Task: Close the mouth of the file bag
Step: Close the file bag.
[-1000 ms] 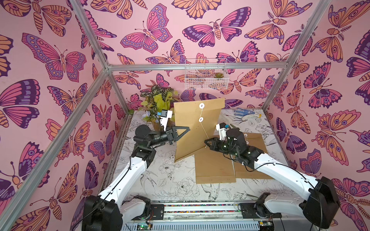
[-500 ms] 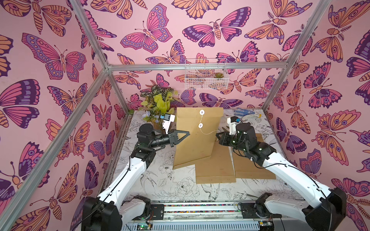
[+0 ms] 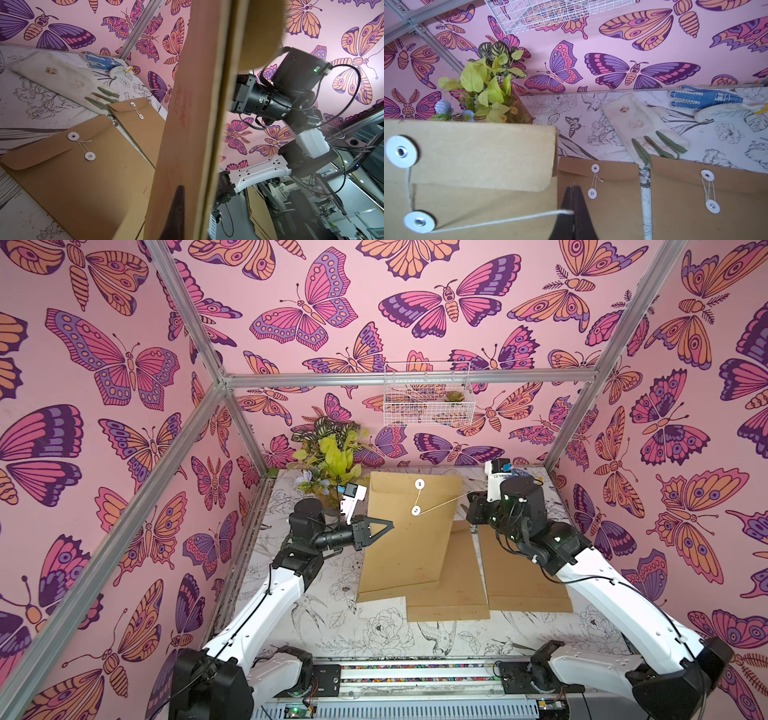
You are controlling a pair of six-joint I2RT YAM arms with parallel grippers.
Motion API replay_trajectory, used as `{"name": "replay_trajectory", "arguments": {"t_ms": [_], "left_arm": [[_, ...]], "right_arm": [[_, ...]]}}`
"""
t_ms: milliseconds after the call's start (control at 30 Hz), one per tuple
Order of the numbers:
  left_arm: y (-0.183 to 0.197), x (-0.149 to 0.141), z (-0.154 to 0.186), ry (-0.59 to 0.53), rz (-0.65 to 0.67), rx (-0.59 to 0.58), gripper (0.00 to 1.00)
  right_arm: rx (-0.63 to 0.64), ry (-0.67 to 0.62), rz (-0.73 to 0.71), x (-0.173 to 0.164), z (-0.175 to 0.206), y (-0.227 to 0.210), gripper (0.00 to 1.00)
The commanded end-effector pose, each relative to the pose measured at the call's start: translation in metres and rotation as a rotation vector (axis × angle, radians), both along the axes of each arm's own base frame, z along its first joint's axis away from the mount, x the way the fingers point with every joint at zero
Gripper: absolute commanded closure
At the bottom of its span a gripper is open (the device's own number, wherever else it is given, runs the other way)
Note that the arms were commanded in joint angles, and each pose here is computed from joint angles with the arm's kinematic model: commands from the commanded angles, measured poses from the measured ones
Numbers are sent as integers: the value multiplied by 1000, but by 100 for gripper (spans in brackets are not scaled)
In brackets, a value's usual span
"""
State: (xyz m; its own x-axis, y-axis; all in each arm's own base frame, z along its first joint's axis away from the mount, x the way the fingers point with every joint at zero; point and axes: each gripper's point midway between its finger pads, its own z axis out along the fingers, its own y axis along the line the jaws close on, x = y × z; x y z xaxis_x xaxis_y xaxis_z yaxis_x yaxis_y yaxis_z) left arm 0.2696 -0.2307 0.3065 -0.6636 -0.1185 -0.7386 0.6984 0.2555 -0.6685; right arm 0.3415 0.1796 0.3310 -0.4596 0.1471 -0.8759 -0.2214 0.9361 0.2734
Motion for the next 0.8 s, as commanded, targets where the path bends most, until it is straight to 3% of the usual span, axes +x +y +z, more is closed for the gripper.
{"name": "replay_trajectory", "arguments": {"t_ms": [0,233,767], "left_arm": [[2,-8,0,-16,-23,3,100],[0,-18,-5,-14,-54,11,100],[-14,-41,-15,-102,-129,57,100]], "right_arm": [[-37,-37,2,3,16,1,100],[-79,-37,49,15,31,14,100],[-154,100,152,35,43,46,100]]}}
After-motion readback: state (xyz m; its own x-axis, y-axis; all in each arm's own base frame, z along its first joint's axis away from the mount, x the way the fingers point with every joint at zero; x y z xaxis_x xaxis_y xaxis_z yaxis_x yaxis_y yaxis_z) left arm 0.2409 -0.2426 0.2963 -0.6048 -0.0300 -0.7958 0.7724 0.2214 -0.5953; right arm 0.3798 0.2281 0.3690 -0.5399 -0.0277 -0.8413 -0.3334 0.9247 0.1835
